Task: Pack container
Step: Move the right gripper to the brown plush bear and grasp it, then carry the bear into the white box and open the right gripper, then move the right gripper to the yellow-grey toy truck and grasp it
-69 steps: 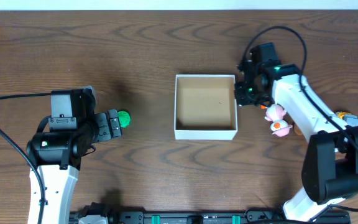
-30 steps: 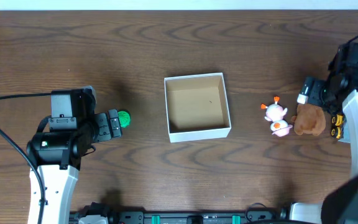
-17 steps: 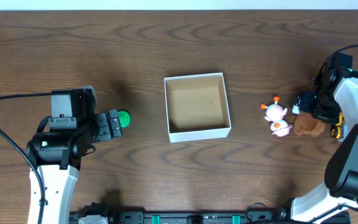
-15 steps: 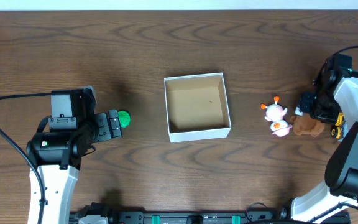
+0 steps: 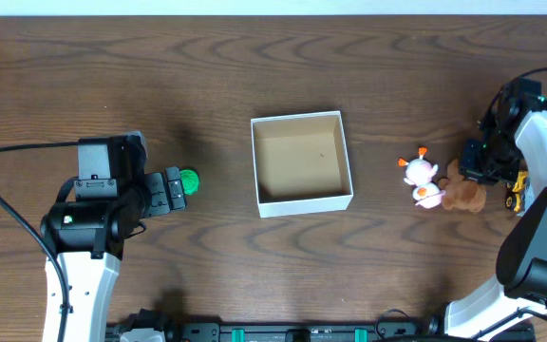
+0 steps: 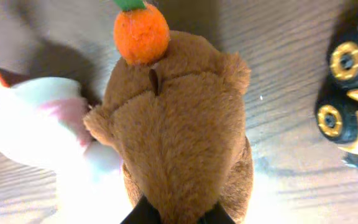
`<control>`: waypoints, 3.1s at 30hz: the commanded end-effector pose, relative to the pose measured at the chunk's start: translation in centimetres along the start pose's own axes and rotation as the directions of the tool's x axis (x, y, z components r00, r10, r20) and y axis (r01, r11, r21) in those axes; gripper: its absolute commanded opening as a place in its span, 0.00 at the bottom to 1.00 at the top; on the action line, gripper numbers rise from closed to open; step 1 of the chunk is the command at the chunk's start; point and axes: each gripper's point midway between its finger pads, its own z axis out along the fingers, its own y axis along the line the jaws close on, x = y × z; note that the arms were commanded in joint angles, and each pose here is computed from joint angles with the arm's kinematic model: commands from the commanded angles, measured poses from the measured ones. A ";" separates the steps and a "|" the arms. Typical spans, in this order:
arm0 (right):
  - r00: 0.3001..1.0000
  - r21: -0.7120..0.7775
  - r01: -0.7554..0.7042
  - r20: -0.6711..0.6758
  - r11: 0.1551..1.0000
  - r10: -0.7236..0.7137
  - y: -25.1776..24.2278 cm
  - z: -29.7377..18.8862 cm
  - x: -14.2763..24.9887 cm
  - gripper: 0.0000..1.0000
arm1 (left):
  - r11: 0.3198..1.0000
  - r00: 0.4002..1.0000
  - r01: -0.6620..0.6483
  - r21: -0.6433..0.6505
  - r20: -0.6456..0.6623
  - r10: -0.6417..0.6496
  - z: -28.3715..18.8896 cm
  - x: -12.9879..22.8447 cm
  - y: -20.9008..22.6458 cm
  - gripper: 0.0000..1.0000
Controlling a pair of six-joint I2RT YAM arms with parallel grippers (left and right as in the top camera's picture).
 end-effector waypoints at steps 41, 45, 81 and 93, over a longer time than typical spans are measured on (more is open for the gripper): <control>0.851 0.037 0.417 0.336 0.908 -0.404 29.3 -4.5 7.2 0.01 | 1.000 1.000 0.013 0.004 0.013 -0.013 -0.4 -0.5 0.0 0.98; 0.858 0.050 0.412 0.314 0.910 -0.406 29.5 -2.8 6.8 0.01 | 1.000 1.000 0.013 0.003 0.011 -0.013 -0.3 -0.5 0.0 0.98; 0.815 -0.053 0.106 0.576 0.993 -0.057 17.3 -20.0 -1.2 0.93 | 1.000 1.000 0.013 0.003 0.011 -0.013 -0.3 -0.5 0.0 0.98; 0.887 0.032 -0.295 0.380 0.955 0.261 -6.2 -14.0 -3.0 0.99 | 1.000 1.000 0.013 0.003 0.012 -0.013 -0.3 -0.5 0.0 0.98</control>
